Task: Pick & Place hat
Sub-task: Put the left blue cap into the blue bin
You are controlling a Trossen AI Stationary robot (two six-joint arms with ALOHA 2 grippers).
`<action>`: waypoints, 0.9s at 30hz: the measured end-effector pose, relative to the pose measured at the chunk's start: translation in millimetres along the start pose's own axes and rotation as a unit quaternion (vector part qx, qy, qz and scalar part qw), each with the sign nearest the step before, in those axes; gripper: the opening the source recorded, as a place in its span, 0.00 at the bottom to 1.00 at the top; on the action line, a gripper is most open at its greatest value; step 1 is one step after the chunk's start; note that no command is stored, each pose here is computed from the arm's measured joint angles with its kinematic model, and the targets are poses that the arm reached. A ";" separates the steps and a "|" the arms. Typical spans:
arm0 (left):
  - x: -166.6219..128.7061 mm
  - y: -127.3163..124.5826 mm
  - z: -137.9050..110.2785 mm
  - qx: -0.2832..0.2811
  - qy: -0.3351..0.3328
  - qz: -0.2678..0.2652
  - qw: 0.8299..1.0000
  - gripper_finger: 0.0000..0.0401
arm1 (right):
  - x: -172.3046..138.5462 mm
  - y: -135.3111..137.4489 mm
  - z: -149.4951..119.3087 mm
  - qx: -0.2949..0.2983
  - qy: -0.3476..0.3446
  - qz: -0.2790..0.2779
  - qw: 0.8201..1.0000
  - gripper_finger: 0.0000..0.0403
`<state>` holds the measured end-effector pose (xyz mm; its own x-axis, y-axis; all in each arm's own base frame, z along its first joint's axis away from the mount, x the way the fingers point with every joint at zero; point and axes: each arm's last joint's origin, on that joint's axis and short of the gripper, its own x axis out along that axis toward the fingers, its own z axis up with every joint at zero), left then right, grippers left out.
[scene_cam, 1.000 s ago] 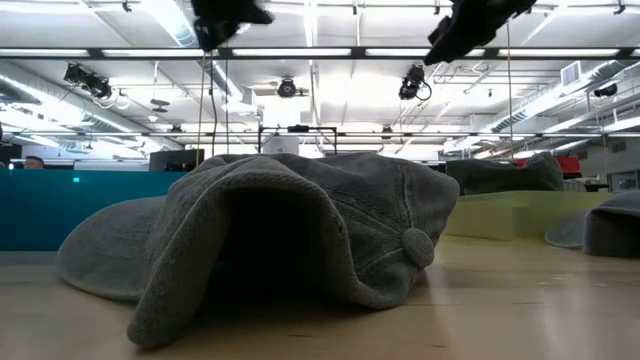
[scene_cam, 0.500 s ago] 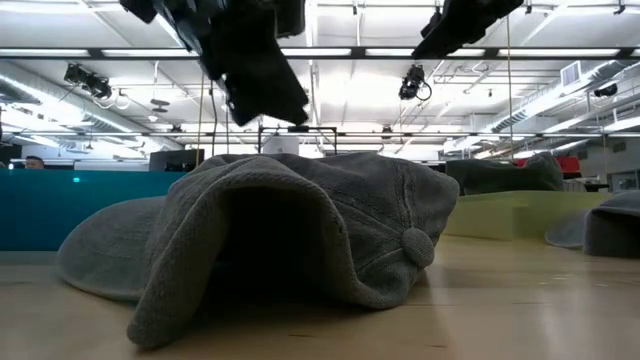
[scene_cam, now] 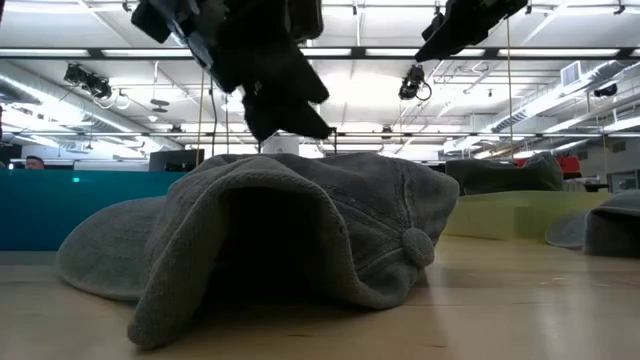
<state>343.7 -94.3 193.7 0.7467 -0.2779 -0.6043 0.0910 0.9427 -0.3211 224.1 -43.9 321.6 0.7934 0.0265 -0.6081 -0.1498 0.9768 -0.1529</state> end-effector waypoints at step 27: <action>27.2 2.2 -17.8 -0.084 0.008 0.040 0.996 0.04 | 0.0 0.1 -0.5 -0.013 0.002 0.001 1.000 0.04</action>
<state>352.5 -103.1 163.7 0.7359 -0.2081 -0.6443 -0.0800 0.9182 -0.3879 223.8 -43.9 321.2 0.7904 0.0267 -0.6120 -0.1658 0.9711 -0.1717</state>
